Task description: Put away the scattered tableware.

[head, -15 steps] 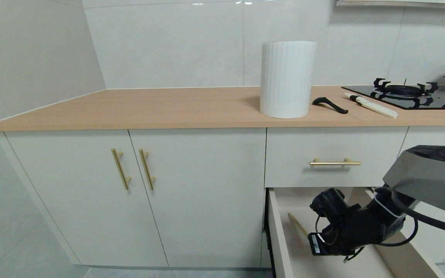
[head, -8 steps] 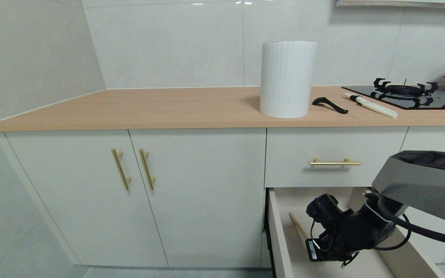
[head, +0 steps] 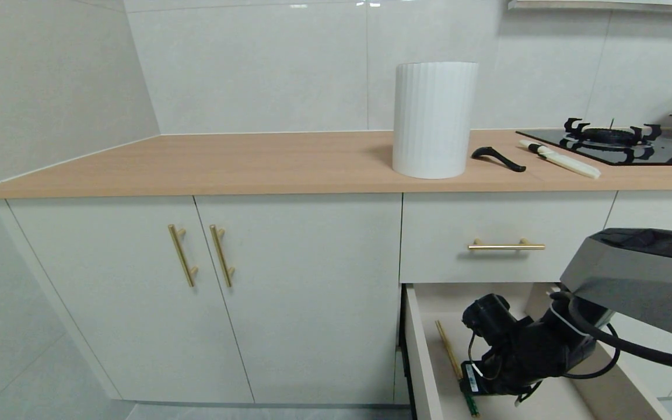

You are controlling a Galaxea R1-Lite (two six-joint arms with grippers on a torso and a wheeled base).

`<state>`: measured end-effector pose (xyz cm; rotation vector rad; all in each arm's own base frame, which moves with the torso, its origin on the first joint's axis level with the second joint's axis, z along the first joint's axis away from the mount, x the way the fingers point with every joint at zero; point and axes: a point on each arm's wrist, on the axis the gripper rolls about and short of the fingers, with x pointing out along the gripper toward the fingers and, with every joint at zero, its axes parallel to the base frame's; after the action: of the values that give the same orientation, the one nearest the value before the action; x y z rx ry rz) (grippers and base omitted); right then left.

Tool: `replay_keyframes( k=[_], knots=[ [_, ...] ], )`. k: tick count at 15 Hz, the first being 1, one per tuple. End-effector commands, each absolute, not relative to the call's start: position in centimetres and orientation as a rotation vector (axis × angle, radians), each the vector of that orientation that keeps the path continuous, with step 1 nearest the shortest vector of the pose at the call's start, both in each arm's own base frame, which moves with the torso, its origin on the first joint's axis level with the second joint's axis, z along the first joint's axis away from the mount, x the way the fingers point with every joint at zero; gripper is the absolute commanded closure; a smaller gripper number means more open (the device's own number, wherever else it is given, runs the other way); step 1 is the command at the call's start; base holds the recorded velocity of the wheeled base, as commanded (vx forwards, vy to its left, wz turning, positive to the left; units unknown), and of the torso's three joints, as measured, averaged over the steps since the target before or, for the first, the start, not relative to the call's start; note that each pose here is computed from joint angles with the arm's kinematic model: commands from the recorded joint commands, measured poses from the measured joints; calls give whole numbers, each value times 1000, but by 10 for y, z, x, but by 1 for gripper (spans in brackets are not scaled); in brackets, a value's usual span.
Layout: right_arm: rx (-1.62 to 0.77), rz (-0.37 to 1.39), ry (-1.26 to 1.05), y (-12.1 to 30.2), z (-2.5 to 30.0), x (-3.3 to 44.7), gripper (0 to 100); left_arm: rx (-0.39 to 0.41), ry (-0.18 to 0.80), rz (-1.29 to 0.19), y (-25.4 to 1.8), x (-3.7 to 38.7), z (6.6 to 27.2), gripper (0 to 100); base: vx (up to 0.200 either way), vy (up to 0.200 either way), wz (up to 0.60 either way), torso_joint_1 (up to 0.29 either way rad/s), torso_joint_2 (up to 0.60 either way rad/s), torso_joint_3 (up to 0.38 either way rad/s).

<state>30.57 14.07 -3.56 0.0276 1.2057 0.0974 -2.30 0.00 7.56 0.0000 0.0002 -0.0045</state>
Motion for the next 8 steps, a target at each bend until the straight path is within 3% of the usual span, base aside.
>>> replay_keyframes(
  k=[1, 8],
  knots=[
    [27, 97, 1206, 140, -36, 305, 0, 0, 2, -5, 0, -23, 76, 0, 0, 0, 0, 0, 0, 0],
    [55, 69, 1182, 136, -21, 299, 0, 0, 2, -5, 0, -23, 76, 0, 0, 0, 0, 0, 0, 0]
  ],
)
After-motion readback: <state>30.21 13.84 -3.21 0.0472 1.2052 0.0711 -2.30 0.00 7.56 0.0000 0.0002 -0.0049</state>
